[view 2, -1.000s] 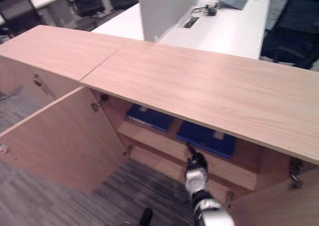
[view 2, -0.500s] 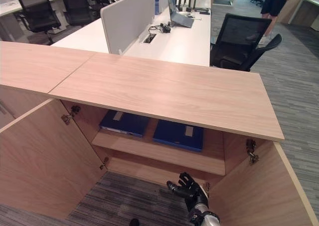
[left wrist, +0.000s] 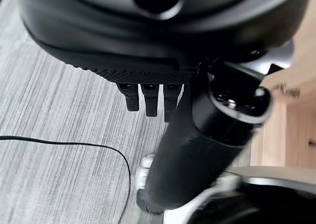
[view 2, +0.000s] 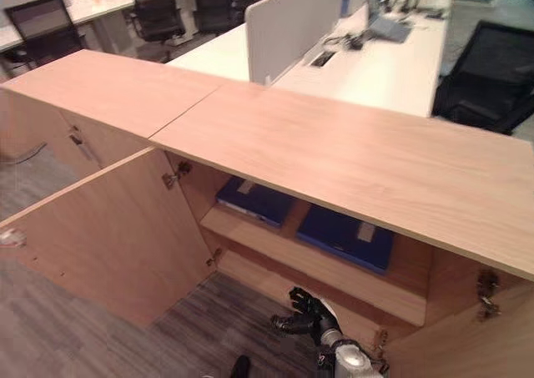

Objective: Put the empty folder in the office cabinet

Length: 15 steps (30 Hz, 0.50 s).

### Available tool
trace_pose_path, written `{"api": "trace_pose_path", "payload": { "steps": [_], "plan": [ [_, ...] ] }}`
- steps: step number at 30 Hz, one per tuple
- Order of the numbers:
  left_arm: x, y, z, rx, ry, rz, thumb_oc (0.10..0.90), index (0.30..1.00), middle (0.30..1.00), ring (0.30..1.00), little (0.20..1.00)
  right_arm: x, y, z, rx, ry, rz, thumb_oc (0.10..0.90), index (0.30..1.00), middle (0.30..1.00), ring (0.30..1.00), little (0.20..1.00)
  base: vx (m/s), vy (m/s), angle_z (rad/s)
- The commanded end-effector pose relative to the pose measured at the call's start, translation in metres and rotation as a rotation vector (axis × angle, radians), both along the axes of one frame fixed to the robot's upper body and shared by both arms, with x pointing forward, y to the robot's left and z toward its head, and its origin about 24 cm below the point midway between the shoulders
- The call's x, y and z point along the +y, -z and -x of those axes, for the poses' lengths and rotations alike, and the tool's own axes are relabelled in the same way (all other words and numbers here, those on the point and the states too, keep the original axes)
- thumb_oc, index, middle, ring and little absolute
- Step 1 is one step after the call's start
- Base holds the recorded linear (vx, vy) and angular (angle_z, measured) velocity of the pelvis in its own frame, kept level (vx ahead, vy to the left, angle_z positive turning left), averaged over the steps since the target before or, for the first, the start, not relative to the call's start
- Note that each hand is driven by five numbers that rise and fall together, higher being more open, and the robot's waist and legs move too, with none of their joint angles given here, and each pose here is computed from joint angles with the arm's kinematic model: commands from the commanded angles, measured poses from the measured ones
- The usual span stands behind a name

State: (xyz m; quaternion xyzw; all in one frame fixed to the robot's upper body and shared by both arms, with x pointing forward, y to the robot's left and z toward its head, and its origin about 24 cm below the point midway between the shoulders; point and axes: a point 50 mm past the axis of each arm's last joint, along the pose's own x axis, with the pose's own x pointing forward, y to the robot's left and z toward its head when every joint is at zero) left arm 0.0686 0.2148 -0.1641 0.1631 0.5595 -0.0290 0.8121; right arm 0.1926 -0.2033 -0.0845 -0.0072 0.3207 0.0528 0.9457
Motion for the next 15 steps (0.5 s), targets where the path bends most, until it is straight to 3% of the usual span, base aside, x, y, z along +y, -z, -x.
{"api": "trace_pose_path", "payload": {
  "steps": [1, 4, 15],
  "plan": [
    [-0.032, -0.023, -0.080, -0.320, -0.053, 0.171, 0.800, 0.900, 0.900, 0.900, 0.900, 0.002, -0.041, -0.043, -0.261, -0.013, 0.019, 0.800, 0.900, 0.900, 0.900, 0.900, 0.16, 0.173, 1.11],
    [-0.023, -0.013, -0.056, -0.224, -0.046, 0.120, 0.800, 0.900, 0.900, 0.900, 0.900, -0.004, -0.024, -0.026, -0.193, -0.006, 0.071, 0.800, 0.900, 0.900, 0.900, 0.900, 0.22, 0.286, 1.06],
    [0.000, -0.035, -0.093, -0.357, -0.019, 0.087, 0.800, 0.900, 0.900, 0.900, 0.900, 0.000, -0.015, -0.020, -0.157, 0.049, 0.068, 0.800, 0.900, 0.900, 0.900, 0.900, 0.07, 0.236, 0.48]
  ]
}}
